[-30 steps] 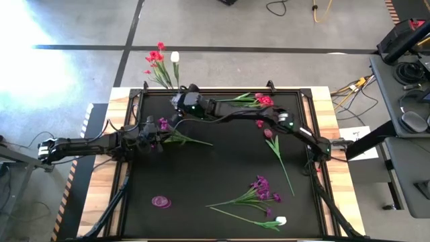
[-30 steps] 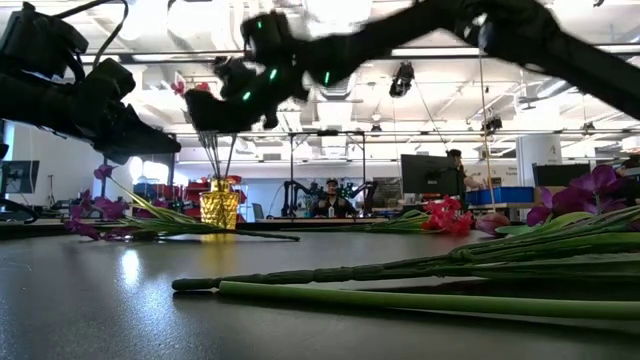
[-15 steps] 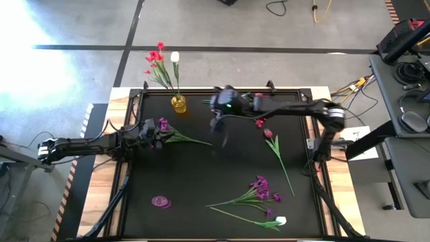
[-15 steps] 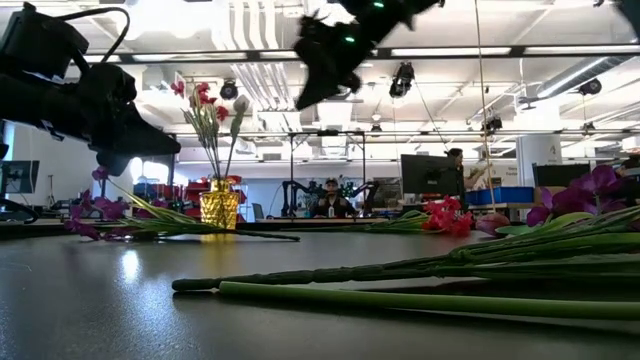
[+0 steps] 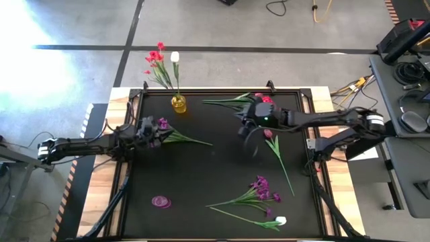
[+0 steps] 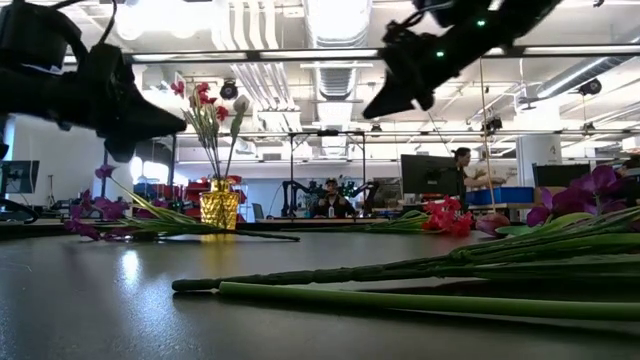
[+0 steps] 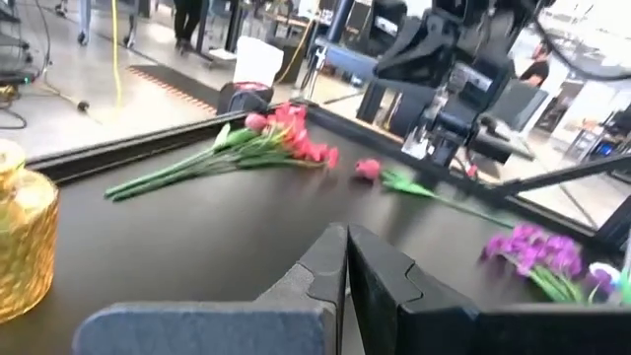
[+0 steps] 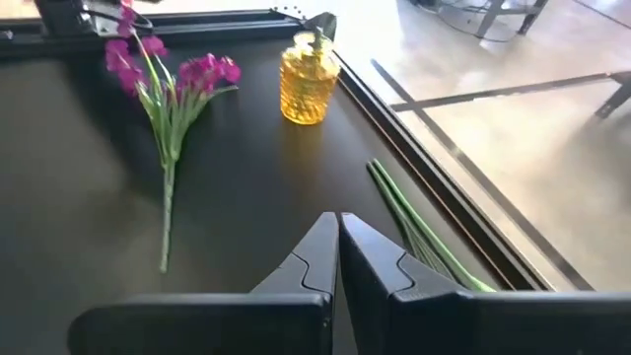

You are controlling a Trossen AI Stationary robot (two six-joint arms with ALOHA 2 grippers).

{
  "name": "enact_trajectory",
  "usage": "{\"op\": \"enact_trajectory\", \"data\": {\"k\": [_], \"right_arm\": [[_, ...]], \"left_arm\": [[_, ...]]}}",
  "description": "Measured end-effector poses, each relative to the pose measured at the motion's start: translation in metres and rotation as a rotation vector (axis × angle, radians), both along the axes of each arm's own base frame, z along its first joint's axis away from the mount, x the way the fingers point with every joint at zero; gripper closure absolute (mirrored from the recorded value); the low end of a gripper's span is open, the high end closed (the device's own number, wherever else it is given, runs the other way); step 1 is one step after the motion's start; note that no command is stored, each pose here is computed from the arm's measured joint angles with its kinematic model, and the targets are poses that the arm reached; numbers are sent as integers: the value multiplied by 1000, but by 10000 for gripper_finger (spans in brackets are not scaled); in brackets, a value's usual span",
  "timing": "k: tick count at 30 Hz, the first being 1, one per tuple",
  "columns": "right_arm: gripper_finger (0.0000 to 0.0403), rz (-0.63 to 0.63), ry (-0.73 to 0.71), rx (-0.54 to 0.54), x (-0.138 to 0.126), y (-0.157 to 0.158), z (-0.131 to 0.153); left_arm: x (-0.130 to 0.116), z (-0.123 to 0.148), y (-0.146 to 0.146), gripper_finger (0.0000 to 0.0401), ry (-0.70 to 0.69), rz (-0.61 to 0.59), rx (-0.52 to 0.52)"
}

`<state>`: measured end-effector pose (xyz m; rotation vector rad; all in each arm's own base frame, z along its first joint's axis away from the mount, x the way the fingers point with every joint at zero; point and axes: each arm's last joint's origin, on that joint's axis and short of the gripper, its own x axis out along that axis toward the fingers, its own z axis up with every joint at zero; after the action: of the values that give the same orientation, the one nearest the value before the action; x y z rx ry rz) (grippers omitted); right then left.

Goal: Sort flowers into vase by color
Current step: Put the red flowers into the yellow vase

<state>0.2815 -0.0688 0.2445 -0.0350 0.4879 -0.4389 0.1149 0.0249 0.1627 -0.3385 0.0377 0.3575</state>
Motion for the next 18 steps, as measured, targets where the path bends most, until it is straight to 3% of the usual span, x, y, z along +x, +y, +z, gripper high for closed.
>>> {"op": "enact_trajectory", "data": {"k": [7, 11, 18], "right_arm": [[394, -10, 1, -57, -22, 3, -3], [394, -4, 33, -89, -27, 0, -13], [394, -45, 8, -64, -34, -16, -19]], "left_arm": [[1, 14, 0, 401, -153, 0, 12], [3, 18, 0, 401, -168, -19, 70], [26, 42, 3, 401, -36, -66, 135]]}}
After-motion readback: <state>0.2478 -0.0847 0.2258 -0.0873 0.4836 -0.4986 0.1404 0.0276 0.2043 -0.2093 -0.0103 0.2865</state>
